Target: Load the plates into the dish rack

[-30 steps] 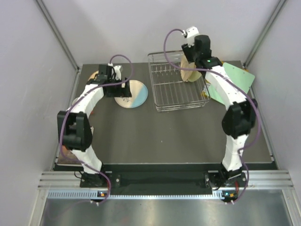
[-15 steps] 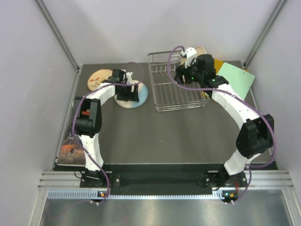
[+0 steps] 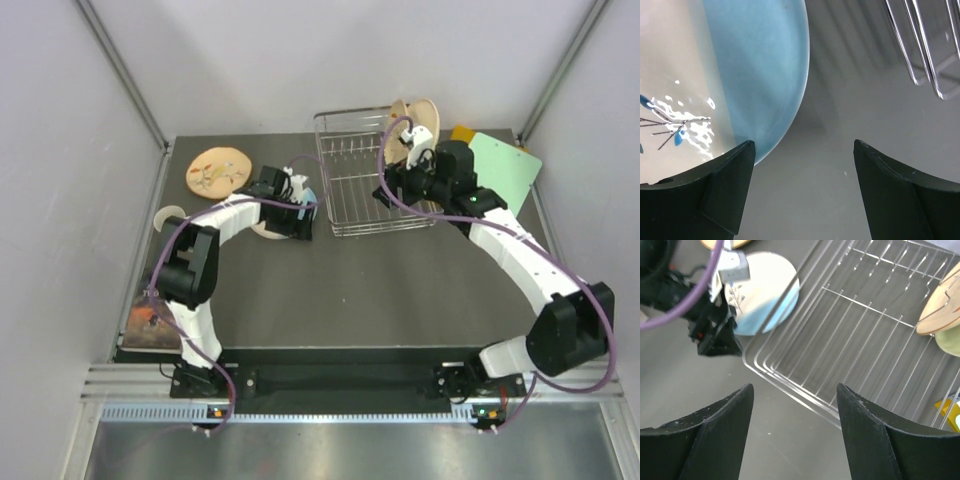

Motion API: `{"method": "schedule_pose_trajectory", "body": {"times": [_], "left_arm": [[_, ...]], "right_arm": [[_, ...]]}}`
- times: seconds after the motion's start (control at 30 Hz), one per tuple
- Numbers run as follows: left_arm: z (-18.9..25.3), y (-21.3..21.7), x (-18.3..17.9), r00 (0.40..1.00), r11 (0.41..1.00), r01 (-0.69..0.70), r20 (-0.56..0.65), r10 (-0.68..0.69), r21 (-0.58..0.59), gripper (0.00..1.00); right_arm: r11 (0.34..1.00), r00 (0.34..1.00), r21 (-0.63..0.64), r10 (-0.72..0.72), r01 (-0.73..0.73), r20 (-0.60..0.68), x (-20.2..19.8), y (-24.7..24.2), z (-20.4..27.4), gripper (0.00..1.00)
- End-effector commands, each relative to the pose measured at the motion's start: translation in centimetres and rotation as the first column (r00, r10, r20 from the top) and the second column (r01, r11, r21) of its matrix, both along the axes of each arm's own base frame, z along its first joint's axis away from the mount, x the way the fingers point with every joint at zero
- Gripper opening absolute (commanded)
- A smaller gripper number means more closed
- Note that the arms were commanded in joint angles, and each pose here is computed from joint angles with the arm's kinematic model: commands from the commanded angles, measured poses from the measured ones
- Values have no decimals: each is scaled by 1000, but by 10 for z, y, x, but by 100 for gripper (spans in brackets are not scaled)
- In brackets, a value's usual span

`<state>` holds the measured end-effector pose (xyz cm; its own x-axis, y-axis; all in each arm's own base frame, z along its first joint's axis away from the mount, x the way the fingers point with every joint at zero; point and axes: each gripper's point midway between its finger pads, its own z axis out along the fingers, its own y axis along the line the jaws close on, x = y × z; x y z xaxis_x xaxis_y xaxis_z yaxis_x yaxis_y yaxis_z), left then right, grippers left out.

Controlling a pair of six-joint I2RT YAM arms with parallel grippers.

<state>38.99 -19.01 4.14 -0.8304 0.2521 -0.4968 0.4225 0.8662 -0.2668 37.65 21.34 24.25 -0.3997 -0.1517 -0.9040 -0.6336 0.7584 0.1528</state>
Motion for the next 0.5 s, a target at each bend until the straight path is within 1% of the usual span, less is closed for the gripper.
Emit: {"method": "schedule_pose_trajectory", "body": {"times": [0.0,0.07,0.17,0.2,0.27,0.3,0.33,0.37,0.47], "left_arm": [[-20,4,-83,971,999,30,-238,-22,31,84],[-24,6,-103,959,999,41,-281,-31,29,84],[-26,1,-130,947,993,112,-306,-96,34,84],[-26,-3,-145,942,988,150,-310,-132,35,84],[-22,-11,-158,942,985,171,-298,-157,21,84],[-20,-21,-164,937,980,198,-294,-190,-4,84],[-20,-25,-171,932,977,211,-298,-204,-11,84],[-19,-35,-180,925,969,246,-295,-238,-13,84],[-21,-48,-200,902,954,297,-318,-291,-31,84]], "right_arm": [[997,999,61,38,-38,1,-24,5,15,67],[997,999,64,33,-34,16,-27,3,21,68],[997,1000,72,23,-24,21,-36,-3,24,68],[996,1000,87,-2,5,-27,-40,-8,12,68],[993,997,112,-29,38,-78,-49,-16,2,68],[989,985,130,-51,73,-162,-59,-19,-20,68],[985,983,155,-42,71,-181,-69,-19,-23,68],[981,965,172,-48,95,-258,-81,-19,-47,68],[975,953,201,-28,92,-301,-101,-20,-60,68]]}}
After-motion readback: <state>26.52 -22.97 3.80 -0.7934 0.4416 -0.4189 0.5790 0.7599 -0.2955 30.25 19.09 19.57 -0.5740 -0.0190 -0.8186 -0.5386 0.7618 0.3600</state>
